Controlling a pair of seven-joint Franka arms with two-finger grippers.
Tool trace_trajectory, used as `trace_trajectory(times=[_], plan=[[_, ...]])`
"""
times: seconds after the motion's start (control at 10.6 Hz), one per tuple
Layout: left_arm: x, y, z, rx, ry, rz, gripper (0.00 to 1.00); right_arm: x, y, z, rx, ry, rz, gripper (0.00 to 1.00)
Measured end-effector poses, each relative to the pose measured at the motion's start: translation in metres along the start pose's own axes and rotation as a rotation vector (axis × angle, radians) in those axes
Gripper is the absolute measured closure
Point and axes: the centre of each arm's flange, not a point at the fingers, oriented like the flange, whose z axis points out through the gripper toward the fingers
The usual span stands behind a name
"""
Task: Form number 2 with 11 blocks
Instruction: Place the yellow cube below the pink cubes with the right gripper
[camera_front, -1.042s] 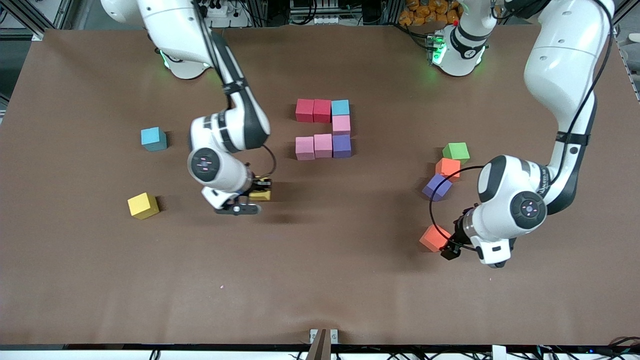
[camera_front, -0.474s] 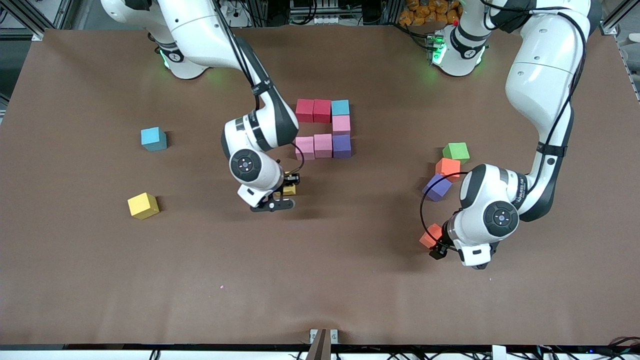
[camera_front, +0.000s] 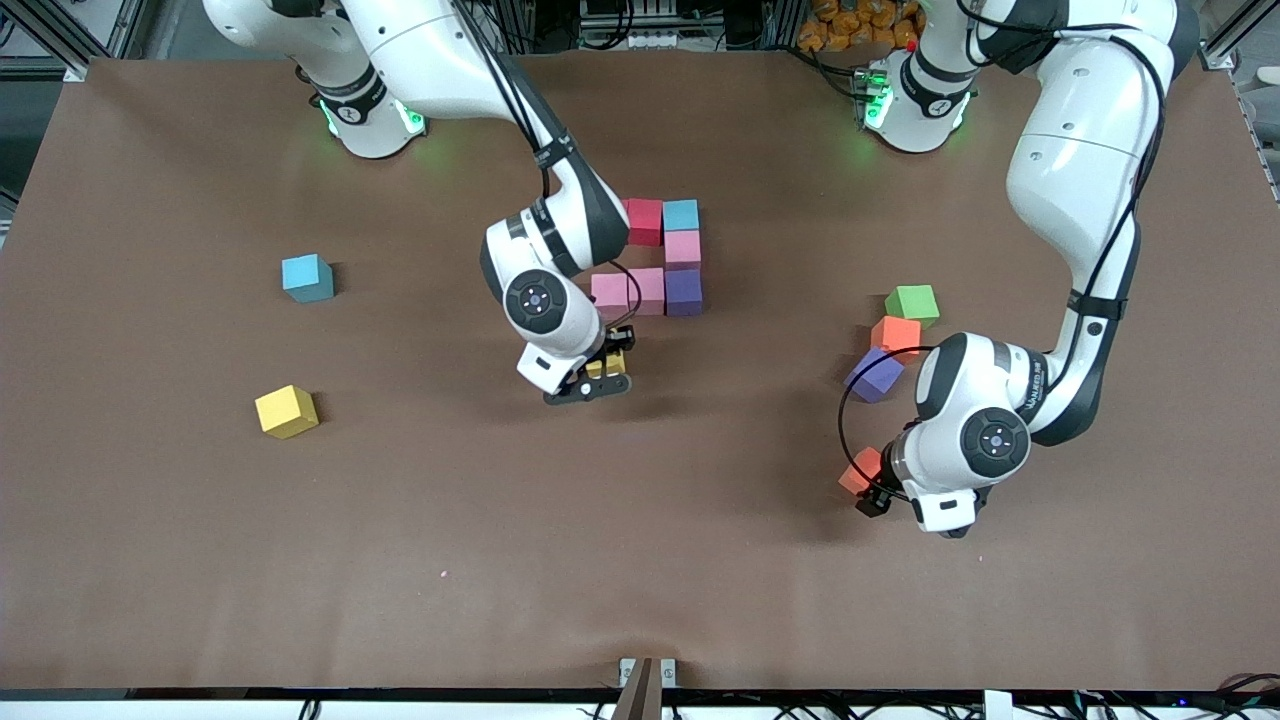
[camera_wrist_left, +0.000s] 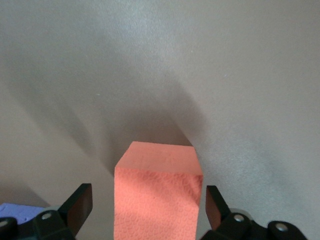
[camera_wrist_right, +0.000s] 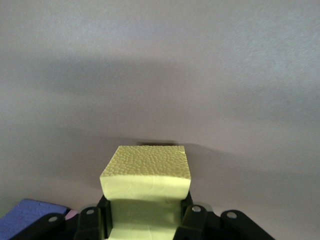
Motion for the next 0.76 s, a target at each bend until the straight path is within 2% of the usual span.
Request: trace_trajectory(times=[0.09,0.28,0.38,0.47,0.76], plan=[[-0.003,0.001,0.004,0.004,-0.002,0.004,0.0,-0.004,-0.004,0.003,-0.003,-0.005,-0.007,0.47],[-0.007,0.002,0.012,0.006,-0.006,0.01,0.23,-0.024,-0.019,0.008,-0.022,-0.014,-0.032,0.47],[-0.008,0.003,0.015,0.005,-0.007,0.013,0.25,-0.034,-0.021,0.011,-0.033,-0.002,-0.04,0.47],[-0.011,0.005,0.014,0.002,-0.005,0.019,0.37,-0.043,-0.02,0.015,-0.038,0.023,-0.042,0.47],[-0.025,0.016,0.005,-0.019,-0.002,0.087,0.41,-0.055,-0.018,0.027,-0.046,0.051,-0.047,0.47]])
